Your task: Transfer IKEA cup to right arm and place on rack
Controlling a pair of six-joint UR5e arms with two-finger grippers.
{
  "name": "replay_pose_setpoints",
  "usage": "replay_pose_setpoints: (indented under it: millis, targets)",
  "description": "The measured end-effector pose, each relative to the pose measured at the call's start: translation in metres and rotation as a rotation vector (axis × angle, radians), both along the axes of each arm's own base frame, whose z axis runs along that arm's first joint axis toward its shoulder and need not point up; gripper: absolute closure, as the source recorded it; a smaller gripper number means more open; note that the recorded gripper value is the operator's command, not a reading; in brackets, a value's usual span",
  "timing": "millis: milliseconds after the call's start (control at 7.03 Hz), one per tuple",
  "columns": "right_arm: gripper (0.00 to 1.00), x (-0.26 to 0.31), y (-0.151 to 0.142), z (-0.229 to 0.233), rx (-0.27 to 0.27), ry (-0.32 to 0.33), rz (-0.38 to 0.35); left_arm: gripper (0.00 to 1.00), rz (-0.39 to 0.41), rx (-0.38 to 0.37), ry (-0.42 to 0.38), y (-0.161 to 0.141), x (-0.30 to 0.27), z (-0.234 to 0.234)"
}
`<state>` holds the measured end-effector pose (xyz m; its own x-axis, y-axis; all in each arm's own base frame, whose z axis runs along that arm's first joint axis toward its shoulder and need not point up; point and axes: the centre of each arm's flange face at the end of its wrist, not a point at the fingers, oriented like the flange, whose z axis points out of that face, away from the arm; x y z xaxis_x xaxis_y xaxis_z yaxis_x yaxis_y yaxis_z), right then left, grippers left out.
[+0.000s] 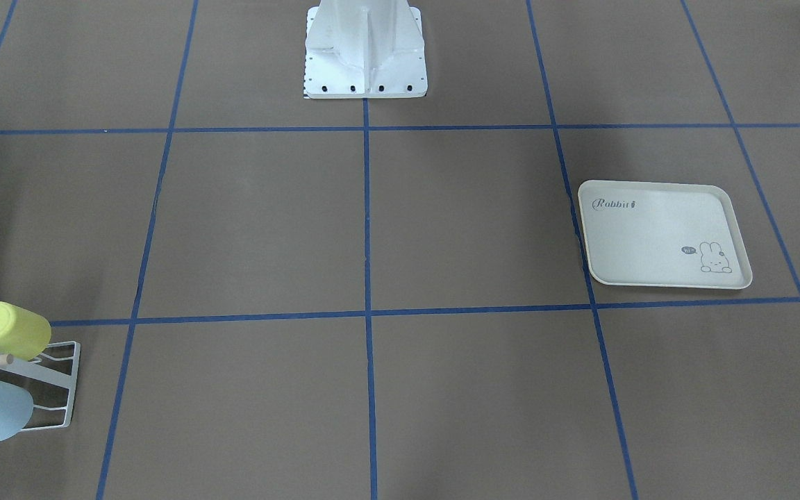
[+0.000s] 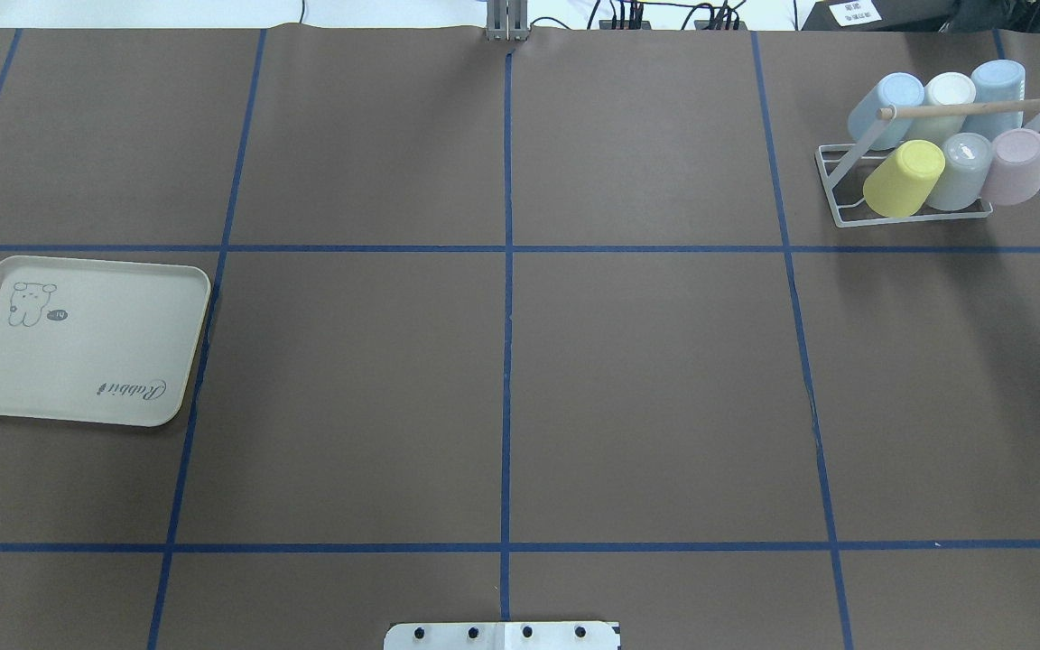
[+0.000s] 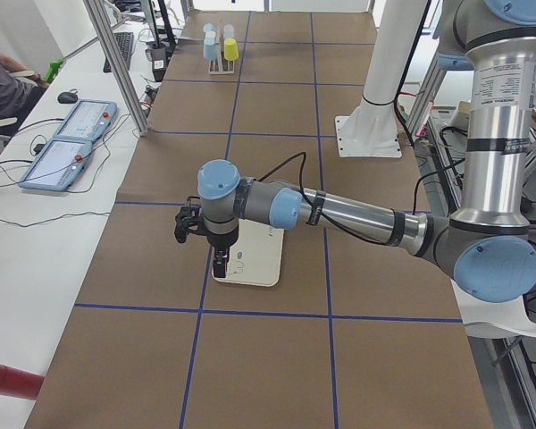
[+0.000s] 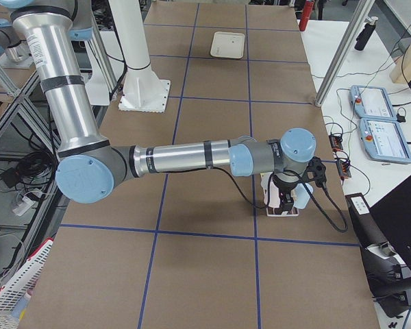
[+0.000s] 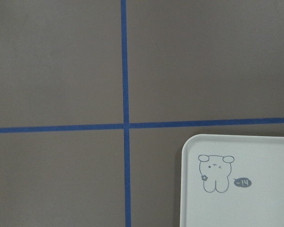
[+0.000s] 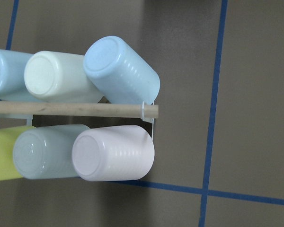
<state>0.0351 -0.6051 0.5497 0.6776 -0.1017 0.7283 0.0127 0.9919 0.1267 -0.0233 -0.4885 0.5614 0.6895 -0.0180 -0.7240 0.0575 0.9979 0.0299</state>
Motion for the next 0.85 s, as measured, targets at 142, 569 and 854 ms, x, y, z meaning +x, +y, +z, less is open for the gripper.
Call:
replay_pose_setpoints:
  millis: [142,569,854]
  targets:
    - [0.01,-0.006,0.013,-0.004,-0.013,0.029,-0.015,0.00,-0.001,-0.011,0.008,0.004,-0.001,0.003]
    - [0.01,-0.012,0.041,0.003,-0.035,0.047,-0.029,0.00,-0.001,0.011,0.014,0.031,-0.003,-0.009]
    - [0.01,-0.015,0.049,0.000,-0.048,0.016,-0.027,0.00,-0.003,0.036,0.016,0.042,-0.005,-0.022]
